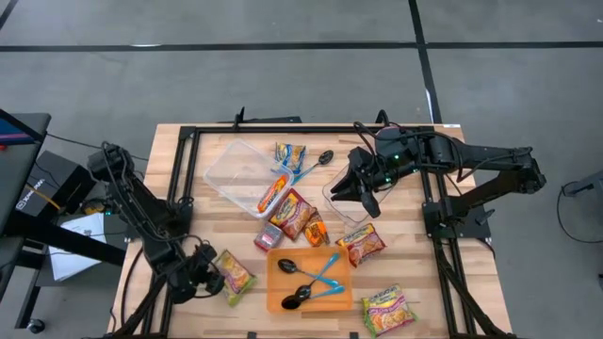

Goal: Pick & Place Food Item
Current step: Put the green noodle pack into the transparent container

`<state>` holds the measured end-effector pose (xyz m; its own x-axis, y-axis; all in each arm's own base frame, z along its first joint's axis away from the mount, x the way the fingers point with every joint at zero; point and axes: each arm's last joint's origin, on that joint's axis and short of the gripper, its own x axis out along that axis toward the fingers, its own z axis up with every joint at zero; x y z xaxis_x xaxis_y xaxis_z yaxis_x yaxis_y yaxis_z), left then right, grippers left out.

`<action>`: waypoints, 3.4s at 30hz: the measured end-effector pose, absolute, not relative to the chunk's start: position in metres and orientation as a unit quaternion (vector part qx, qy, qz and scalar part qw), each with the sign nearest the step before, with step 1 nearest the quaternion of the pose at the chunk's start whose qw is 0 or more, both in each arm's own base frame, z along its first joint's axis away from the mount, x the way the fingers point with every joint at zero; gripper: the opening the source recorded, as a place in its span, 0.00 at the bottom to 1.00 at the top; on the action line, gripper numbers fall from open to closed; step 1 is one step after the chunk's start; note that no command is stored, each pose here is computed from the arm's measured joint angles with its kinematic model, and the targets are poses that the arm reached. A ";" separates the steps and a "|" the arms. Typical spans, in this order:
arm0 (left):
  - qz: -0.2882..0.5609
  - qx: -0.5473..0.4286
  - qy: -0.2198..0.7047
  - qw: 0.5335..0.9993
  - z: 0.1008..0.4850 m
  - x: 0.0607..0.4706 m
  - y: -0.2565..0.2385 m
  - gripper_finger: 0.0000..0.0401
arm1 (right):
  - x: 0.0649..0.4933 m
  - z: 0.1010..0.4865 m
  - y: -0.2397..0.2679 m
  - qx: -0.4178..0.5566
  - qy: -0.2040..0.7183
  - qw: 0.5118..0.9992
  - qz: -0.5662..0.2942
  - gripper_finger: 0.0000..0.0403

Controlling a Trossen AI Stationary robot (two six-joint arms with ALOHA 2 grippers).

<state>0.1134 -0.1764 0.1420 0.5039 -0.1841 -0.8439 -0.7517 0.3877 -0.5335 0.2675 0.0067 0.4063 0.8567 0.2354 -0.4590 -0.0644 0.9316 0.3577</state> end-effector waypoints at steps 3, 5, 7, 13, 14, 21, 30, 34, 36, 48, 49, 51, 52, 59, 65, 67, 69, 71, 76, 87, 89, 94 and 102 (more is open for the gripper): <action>0.182 -0.476 0.458 0.729 0.142 0.114 -0.176 0.56 | 0.268 0.406 0.006 0.167 0.256 0.949 0.078 0.23; 0.159 -0.440 0.466 0.751 0.142 0.114 -0.176 0.56 | 0.267 0.406 0.006 0.168 0.256 0.949 0.078 0.23; 0.128 -0.410 0.475 0.768 0.143 0.114 -0.178 0.55 | 0.267 0.406 0.006 0.168 0.257 0.949 0.078 0.23; 0.063 -0.366 0.508 0.777 0.144 0.111 -0.184 0.53 | 0.266 0.404 0.006 0.170 0.268 0.945 0.076 0.23; 0.060 -0.365 0.511 0.776 0.144 0.110 -0.184 0.52 | 0.266 0.404 0.006 0.172 0.269 0.944 0.075 0.23; 0.050 -0.315 0.485 0.814 0.144 0.106 -0.184 0.51 | 0.266 0.404 0.006 0.174 0.269 0.944 0.074 0.23; 0.018 -0.186 0.477 0.859 0.142 0.104 -0.179 0.47 | 0.264 0.400 0.006 0.186 0.291 0.936 0.067 0.23; 0.018 -0.160 0.482 0.861 0.141 0.102 -0.177 0.44 | 0.263 0.398 0.006 0.195 0.299 0.932 0.062 0.23; 0.013 -0.152 0.483 0.862 0.141 0.102 -0.177 0.43 | 0.263 0.398 0.006 0.195 0.302 0.931 0.061 0.23; 0.029 -0.127 0.482 0.866 0.116 0.108 -0.188 0.41 | 0.263 0.397 0.006 0.208 0.304 0.928 0.054 0.23; 0.031 -0.128 0.481 0.867 0.114 0.109 -0.190 0.41 | 0.263 0.397 0.006 0.211 0.305 0.927 0.053 0.23; 0.039 -0.134 0.482 0.865 0.112 0.109 -0.190 0.41 | 0.263 0.397 0.006 0.215 0.305 0.926 0.051 0.23; 0.045 -0.139 0.480 0.865 0.111 0.109 -0.190 0.40 | 0.263 0.397 0.006 0.215 0.305 0.926 0.051 0.23; 0.071 -0.159 0.467 0.867 0.111 0.112 -0.186 0.18 | 0.263 0.397 0.006 0.215 0.304 0.927 0.049 0.23; 0.063 -0.181 0.467 0.863 0.122 0.112 -0.182 0.02 | 0.263 0.397 0.005 0.212 0.303 0.928 0.041 0.23; 0.059 -0.209 0.459 0.861 0.130 0.112 -0.181 0.01 | 0.263 0.397 0.005 0.207 0.301 0.930 0.040 0.23; 0.059 -0.243 0.450 0.857 0.139 0.111 -0.179 0.00 | 0.263 0.397 0.005 0.201 0.300 0.932 0.040 0.23; 0.055 -0.279 0.436 0.854 0.149 0.110 -0.177 0.00 | 0.263 0.397 0.005 0.198 0.300 0.932 0.038 0.23; 0.058 -0.382 0.381 0.840 0.175 0.108 -0.169 0.00 | 0.264 0.398 0.005 0.196 0.296 0.934 0.037 0.23; 0.064 -0.539 0.283 0.791 0.203 0.106 -0.162 0.00 | 0.265 0.400 0.005 0.175 0.284 0.941 0.046 0.23; 0.068 -0.558 0.235 0.793 0.208 0.108 -0.162 0.00 | 0.265 0.400 0.005 0.175 0.284 0.941 0.045 0.23; 0.089 -0.590 0.110 0.795 0.219 0.113 -0.162 0.00 | 0.265 0.400 0.006 0.173 0.285 0.942 0.048 0.23; 0.130 -0.592 -0.023 0.795 0.232 0.119 -0.158 0.00 | 0.265 0.400 0.007 0.158 0.285 0.944 0.054 0.23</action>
